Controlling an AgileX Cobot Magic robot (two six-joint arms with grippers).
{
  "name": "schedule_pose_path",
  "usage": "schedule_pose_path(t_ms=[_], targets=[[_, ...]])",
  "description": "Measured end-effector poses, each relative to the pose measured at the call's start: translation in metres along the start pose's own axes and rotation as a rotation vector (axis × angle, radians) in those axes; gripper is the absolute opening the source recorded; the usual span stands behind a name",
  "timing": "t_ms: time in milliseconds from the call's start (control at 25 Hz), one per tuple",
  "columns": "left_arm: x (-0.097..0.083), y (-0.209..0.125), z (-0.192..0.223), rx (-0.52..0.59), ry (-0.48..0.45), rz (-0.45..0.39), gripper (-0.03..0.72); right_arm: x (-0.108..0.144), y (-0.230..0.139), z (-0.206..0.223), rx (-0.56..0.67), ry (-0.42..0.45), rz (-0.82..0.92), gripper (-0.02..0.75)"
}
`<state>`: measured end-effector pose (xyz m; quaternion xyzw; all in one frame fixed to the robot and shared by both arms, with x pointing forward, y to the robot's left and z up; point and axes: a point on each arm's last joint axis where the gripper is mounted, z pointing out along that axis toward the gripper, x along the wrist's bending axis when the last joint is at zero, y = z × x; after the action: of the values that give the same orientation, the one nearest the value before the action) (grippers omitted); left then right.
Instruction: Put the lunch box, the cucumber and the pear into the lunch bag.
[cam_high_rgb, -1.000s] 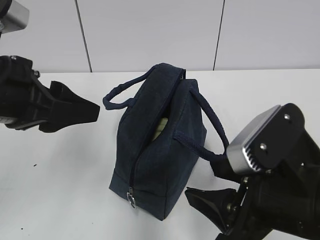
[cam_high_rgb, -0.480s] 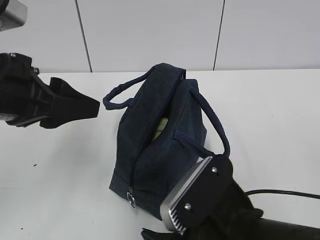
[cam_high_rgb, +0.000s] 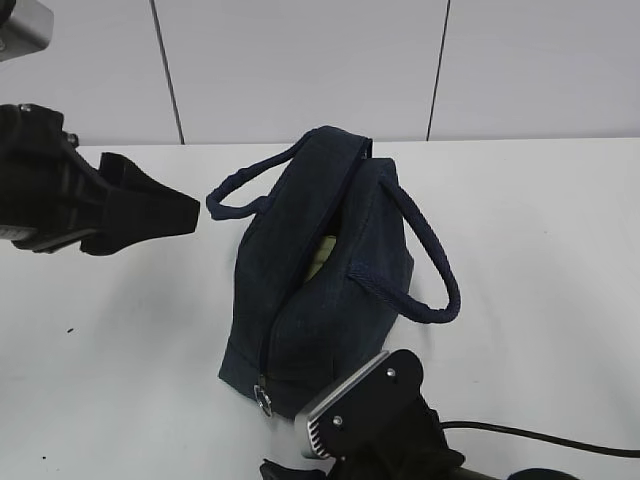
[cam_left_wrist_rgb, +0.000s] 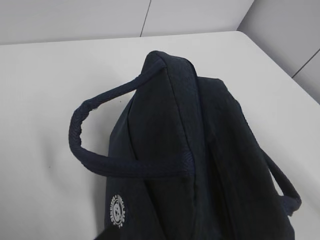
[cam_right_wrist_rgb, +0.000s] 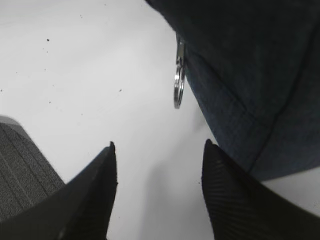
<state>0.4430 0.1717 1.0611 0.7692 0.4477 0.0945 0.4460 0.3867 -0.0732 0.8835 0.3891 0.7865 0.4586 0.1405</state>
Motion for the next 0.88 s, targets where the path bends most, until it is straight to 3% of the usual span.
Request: schedule_pose_path(t_ms=[480,880], targets=[[0.001,0.001,0.0,-0.011,0.008,-0.001,0.363,0.008,0.006,0.031,-0.035,0.003,0.032,0.323],[0.001,0.001,0.0,-0.016,0.011,-0.001,0.363,0.006,0.014,0.042,-0.074,-0.049,0.095,0.295]])
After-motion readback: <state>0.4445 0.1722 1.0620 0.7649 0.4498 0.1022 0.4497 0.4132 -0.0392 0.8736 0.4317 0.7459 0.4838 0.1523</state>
